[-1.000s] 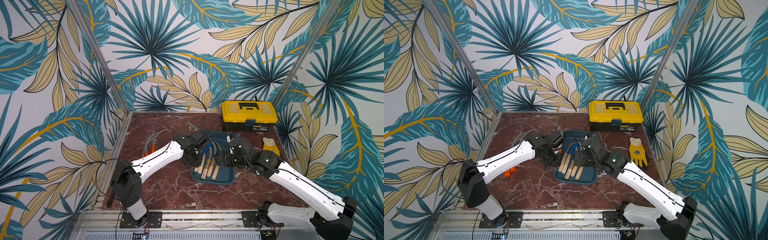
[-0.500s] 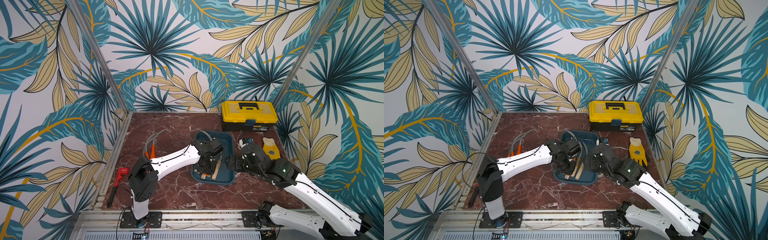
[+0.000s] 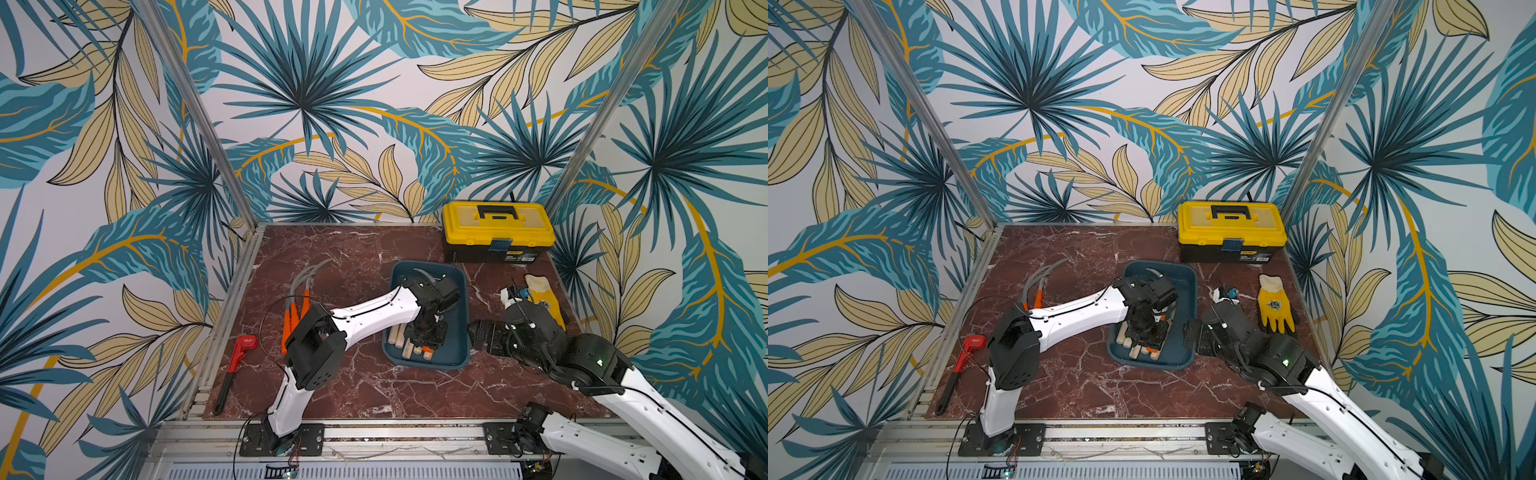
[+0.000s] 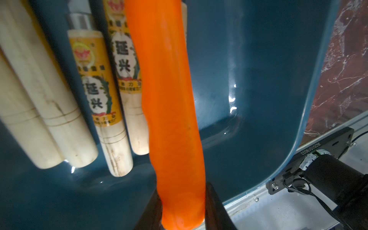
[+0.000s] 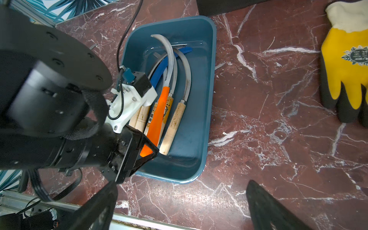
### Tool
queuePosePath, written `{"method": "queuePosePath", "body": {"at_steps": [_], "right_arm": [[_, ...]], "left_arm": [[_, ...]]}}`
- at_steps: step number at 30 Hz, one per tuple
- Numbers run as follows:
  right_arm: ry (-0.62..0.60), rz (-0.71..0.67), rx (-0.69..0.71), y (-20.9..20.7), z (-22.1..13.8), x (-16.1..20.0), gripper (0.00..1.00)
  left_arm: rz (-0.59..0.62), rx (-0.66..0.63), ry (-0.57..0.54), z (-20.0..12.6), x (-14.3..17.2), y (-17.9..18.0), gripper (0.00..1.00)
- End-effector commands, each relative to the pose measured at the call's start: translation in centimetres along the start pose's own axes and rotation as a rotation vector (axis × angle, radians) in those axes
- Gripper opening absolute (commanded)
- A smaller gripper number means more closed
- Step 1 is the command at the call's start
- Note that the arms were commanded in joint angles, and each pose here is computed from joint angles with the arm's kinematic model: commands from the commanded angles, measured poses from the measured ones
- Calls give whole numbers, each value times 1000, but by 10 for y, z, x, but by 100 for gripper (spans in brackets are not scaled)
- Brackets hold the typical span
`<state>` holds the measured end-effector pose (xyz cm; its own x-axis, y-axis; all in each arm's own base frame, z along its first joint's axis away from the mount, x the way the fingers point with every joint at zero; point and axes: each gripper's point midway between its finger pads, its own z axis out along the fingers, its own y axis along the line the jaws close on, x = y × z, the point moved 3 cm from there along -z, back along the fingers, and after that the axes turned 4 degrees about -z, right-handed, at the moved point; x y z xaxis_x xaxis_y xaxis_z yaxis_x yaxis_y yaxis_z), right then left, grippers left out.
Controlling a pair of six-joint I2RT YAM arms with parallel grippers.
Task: Put small sickles into storage boxes
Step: Place the sickle in the storage box.
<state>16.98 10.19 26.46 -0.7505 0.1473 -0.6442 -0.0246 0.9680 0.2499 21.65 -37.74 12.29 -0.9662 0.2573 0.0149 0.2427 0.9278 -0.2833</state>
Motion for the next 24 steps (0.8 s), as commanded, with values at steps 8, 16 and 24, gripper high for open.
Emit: {"method": "queuePosePath", "body": {"at_steps": [8,16,24], "right_arm": [[9,26,73,-22,-5,12,100],[9,30,80,-25,-7,13,100],[13,27,82,-24,-6,13,100]], "left_arm": [[34,67,38,22,-12,-29,19],[45,84,67,42,-19,-41,22],[57,97,84,51,-21,-47,40]]}}
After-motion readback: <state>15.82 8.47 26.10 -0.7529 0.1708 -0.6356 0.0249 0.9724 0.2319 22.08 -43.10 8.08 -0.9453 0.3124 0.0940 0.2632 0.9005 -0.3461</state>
